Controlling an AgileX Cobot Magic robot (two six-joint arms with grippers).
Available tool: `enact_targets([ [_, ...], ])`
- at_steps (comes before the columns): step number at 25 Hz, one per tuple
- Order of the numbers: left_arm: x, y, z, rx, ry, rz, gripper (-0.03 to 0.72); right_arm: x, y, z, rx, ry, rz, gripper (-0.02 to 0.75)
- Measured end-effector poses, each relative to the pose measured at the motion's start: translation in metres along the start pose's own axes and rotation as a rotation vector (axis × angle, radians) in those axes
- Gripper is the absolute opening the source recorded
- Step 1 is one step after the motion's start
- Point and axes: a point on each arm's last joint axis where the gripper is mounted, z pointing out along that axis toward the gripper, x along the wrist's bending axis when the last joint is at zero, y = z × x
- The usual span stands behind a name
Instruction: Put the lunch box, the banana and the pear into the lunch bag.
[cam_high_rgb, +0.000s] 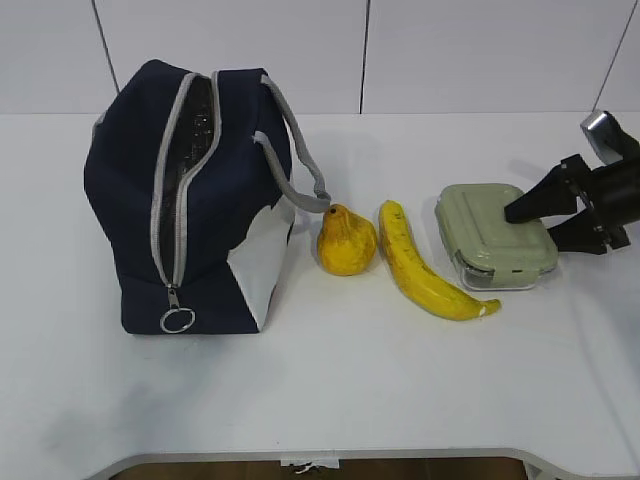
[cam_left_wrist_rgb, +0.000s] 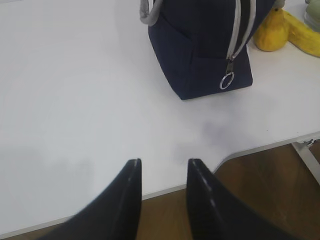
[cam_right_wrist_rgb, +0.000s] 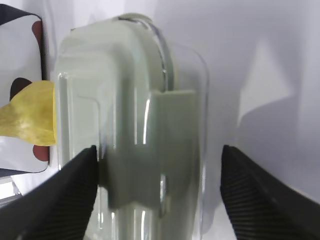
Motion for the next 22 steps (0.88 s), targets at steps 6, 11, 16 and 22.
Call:
enact_targets([
  [6, 0.0001, 0.0, 0.0, 0.0, 0.001, 0.001, 0.24, 0.0061, -0.0002, 0.0071, 0.018, 0.007, -0.007, 0.556],
  [11, 0.0002, 0.0, 0.0, 0.0, 0.002, 0.001, 0.24, 0.0074, -0.0005, 0.0073, 0.023, 0.02, 0.012, 0.452],
  [16, 0.0003, -0.0001, 0.0, 0.001, 0.003, 0.002, 0.24, 0.0087, -0.0002, 0.0069, 0.024, 0.03, 0.021, 0.394],
  [22, 0.0003, -0.0001, 0.0, 0.001, 0.003, 0.002, 0.24, 0.0096, 0.0005, 0.0069, 0.016, 0.041, 0.027, 0.382],
])
